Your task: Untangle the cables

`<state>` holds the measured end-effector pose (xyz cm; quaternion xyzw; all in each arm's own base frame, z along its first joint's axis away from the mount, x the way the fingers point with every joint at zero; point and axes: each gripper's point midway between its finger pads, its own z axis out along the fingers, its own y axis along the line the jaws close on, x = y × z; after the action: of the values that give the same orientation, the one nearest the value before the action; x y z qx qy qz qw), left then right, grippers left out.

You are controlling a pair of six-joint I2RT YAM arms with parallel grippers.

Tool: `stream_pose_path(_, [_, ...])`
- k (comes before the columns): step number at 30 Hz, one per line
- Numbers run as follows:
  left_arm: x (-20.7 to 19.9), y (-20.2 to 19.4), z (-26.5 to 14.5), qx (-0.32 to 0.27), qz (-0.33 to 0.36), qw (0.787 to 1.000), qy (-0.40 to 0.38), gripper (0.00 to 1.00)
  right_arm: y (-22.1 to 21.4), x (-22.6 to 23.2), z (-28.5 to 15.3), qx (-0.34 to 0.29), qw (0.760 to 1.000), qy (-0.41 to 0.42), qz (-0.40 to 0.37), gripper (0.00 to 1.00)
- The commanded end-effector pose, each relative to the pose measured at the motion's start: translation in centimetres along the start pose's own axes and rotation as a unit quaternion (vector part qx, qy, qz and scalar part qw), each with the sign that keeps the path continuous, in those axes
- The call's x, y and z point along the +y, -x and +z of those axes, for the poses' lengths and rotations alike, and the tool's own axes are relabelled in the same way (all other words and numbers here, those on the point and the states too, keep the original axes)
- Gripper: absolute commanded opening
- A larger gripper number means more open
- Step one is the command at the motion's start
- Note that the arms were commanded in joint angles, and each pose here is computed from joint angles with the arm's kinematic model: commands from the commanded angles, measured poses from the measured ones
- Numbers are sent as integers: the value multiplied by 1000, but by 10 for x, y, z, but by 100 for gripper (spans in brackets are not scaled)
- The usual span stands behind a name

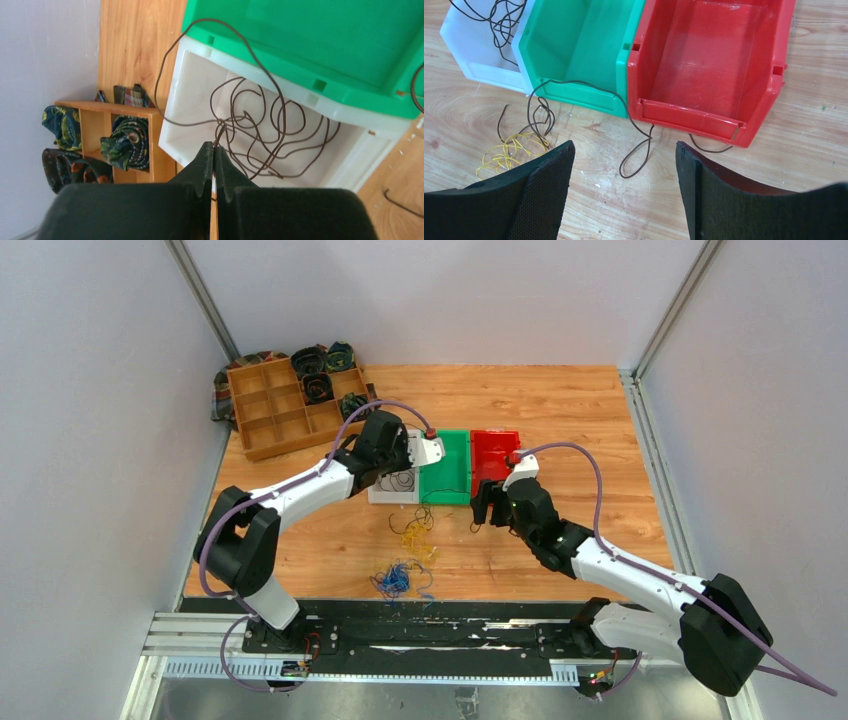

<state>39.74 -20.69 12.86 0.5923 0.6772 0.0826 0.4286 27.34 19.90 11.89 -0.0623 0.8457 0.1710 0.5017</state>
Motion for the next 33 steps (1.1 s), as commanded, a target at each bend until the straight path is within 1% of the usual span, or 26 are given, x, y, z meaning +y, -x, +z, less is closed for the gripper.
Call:
stream_pose_path(1, [4, 0, 19, -16, 3, 1000, 19, 0, 11, -8, 0, -2, 1000, -21, 16, 74])
stream_pose_path(6, [-10, -17, 35, -7, 22, 1000, 16, 0, 7, -13, 2, 7, 999, -28, 15, 73])
stream_pose_path(10, [-4, -14, 35, -15, -3, 1000, 2, 2, 6, -14, 4, 14, 999, -27, 11, 78])
stream_pose_path(11, [1, -10, 32, -21, -9, 1000, 0, 10, 4, -13, 5, 18, 1000, -24, 8, 80])
stream_pose_path(13, [9, 0, 23, -35, -20, 999, -14, 33, 2, -12, 6, 25, 999, -21, 5, 82])
stream_pose_path(15, [14, 6, 14, -45, -38, 998, -37, 44, -1, -13, 9, 33, 999, -19, 1, 83])
stream_pose_path(18, [21, 16, 0, -54, -55, 995, -62, 55, -9, -18, 13, 55, 998, -27, -7, 83])
stream_pose_path(20, [27, 29, -11, -70, -67, 992, -84, 64, -11, -19, 17, 65, 997, -26, -12, 83])
stream_pose_path(23, [25, 43, -25, -86, -79, 985, -125, 79, -17, -19, 24, 81, 996, -23, -15, 82])
stream_pose_path(25, [24, 49, -32, -90, -82, 982, -143, 86, -22, -18, 28, 93, 995, -19, -17, 80])
stream_pose_path(27, [23, 54, -40, -96, -85, 979, -157, 88, -29, -19, 33, 107, 994, -20, -20, 78])
stream_pose_path(33, [8, 58, -42, -115, -106, 971, -182, 85, -45, -19, 44, 135, 990, -20, -18, 69])
